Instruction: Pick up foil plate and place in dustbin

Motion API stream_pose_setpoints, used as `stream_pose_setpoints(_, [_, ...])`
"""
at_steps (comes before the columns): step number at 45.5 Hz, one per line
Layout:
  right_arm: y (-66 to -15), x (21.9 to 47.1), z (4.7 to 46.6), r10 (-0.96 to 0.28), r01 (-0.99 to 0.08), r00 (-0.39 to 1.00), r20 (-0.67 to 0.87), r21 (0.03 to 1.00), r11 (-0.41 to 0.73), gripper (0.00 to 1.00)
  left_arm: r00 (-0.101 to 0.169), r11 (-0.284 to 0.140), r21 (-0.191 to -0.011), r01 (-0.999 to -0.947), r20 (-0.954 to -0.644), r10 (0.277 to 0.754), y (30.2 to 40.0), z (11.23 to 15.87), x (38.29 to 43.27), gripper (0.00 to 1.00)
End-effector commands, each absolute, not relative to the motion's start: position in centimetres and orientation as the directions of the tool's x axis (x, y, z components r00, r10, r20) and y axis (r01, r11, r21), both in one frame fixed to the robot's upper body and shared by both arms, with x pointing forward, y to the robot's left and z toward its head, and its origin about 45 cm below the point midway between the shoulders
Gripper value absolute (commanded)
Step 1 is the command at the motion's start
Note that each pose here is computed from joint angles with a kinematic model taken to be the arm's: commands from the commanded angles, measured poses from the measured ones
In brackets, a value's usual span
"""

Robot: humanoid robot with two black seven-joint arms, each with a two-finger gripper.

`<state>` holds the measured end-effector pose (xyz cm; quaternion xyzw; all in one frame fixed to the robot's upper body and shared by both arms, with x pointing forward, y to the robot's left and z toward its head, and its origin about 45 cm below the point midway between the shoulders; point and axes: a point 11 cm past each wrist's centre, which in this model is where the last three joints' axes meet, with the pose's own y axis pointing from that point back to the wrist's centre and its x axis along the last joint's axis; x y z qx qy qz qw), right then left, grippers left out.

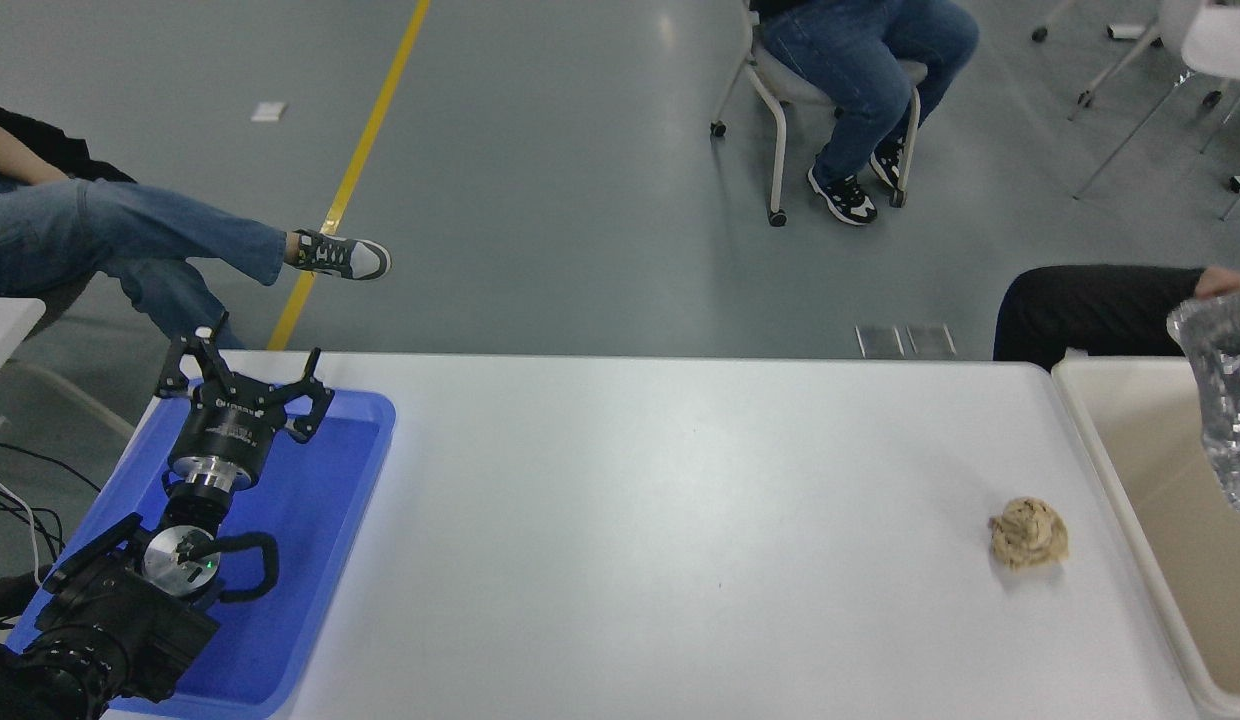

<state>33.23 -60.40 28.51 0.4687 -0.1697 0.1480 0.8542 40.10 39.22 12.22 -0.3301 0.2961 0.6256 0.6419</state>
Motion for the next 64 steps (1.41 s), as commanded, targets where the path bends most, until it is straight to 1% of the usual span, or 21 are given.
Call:
stream_pose_setpoints(1, [-63.4,31.3,22.7,0.135,-0.452,0.876,0.463,0.692,0.564,0.0,0.041,-0.002,-0.053,-0.9986,-0.792,0.609,39.31,12.22,40.08,1.0])
stream_pose_setpoints(6, [-63.0,30.9,19.4,0.084,-0.458,0.862,0.5,0.696,0.552,0.0,0.044,0.0,-0.055,-0.9985,-0.793,0.608,39.23,12.27,40.12,1.0])
stream_pose_setpoints(10, [-63.2,31.5,18.5,0.038,-0.485,0.824,0.566,0.668,0.564,0.0,0.041,-0.002,-0.053,-0.9986,-0.792,0.609,39.31,12.22,40.08,1.0])
stream_pose_setpoints(14, [-62.2,31.7,16.4,-0.029,-0.497,0.792,0.61,0.67,0.552,0.0,0.041,-0.002,-0.053,-0.9986,-0.792,0.609,39.31,12.22,40.08,1.0])
stream_pose_setpoints(21, [-62.4,30.5,14.6,-0.121,-0.49,0.748,0.652,0.667,0.561,0.0,0.041,-0.002,-0.053,-0.9986,-0.792,0.609,39.31,12.22,40.08,1.0])
stream_pose_setpoints(22, [-62.2,30.5,14.3,-0.139,-0.491,0.74,0.659,0.669,0.559,0.0,0.039,-0.002,-0.051,-0.9987,-0.792,0.609,39.32,12.16,40.03,1.0])
stream_pose_setpoints(24, [-61.9,30.7,14.1,-0.159,-0.497,0.723,0.672,0.666,0.556,0.0,0.041,-0.003,-0.053,-0.9986,-0.793,0.608,39.32,12.23,40.08,1.0])
stream_pose_setpoints(29, [-61.5,31.1,13.8,-0.204,-0.511,0.682,0.702,0.658,0.553,0.0,0.039,-0.002,-0.051,-0.9987,-0.792,0.609,39.32,12.16,40.03,1.0])
stream_pose_setpoints(31, [-61.6,31.1,13.8,-0.214,-0.512,0.675,0.706,0.657,0.553,0.0,0.041,-0.002,-0.053,-0.9986,-0.792,0.609,39.31,12.22,40.08,1.0])
stream_pose_setpoints(32, [-61.6,31.1,13.8,-0.215,-0.512,0.674,0.707,0.657,0.553,0.0,0.039,-0.002,-0.051,-0.9987,-0.792,0.609,39.32,12.16,40.03,1.0])
stream_pose_setpoints(35, [-61.5,31.1,13.8,-0.217,-0.512,0.674,0.706,0.658,0.552,0.0,0.041,-0.002,-0.053,-0.9986,-0.792,0.609,39.31,12.22,40.08,1.0])
stream_pose_setpoints(36, [-61.5,31.1,13.8,-0.218,-0.512,0.673,0.707,0.658,0.552,0.0,0.039,-0.002,-0.051,-0.9987,-0.792,0.609,39.32,12.16,40.03,1.0])
stream_pose_setpoints(45, [-61.5,31.1,13.8,-0.217,-0.512,0.674,0.706,0.658,0.552,0.0,0.039,-0.002,-0.051,-0.9987,-0.792,0.609,39.32,12.16,40.03,1.0])
stream_pose_setpoints(48, [-61.7,31.0,13.9,-0.216,-0.512,0.672,0.708,0.655,0.556,0.0,0.041,-0.002,-0.053,-0.9986,-0.792,0.609,39.31,12.22,40.08,1.0])
stream_pose_setpoints(50, [-61.7,31.0,13.9,-0.216,-0.512,0.672,0.708,0.655,0.556,0.0,0.039,-0.002,-0.051,-0.9987,-0.792,0.609,39.32,12.16,40.03,1.0])
stream_pose_setpoints(51, [-61.7,31.0,13.9,-0.216,-0.512,0.672,0.708,0.655,0.556,0.0,0.04,-0.003,-0.053,-0.9986,-0.792,0.61,39.38,12.25,40.07,1.0])
stream_pose_setpoints(52, [-61.8,30.9,14.0,-0.216,-0.511,0.672,0.709,0.654,0.558,0.04,0.041,-0.002,-0.053,-0.9986,-0.792,0.609,39.31,12.22,40.08,1.0])
stream_pose_setpoints(54, [-61.9,31.0,14.1,-0.218,-0.512,0.668,0.711,0.652,0.559,0.59,0.041,-0.002,-0.053,-0.9986,-0.792,0.609,39.31,12.22,40.08,1.0])
stream_pose_setpoints(56, [-61.8,31.1,14.2,-0.221,-0.515,0.666,0.713,0.653,0.555,0.92,0.041,-0.002,-0.053,-0.9986,-0.792,0.609,39.31,12.22,40.08,1.0])
stream_pose_setpoints(57, [-61.8,31.2,14.2,-0.221,-0.515,0.666,0.713,0.653,0.555,1.0,0.041,-0.002,-0.053,-0.9986,-0.792,0.609,39.31,12.22,40.08,1.0])
stream_pose_setpoints(64, [-61.7,31.3,14.3,-0.228,-0.516,0.664,0.712,0.657,0.55,1.0,0.044,0.0,-0.055,-0.9985,-0.793,0.608,39.23,12.27,40.12,1.0])
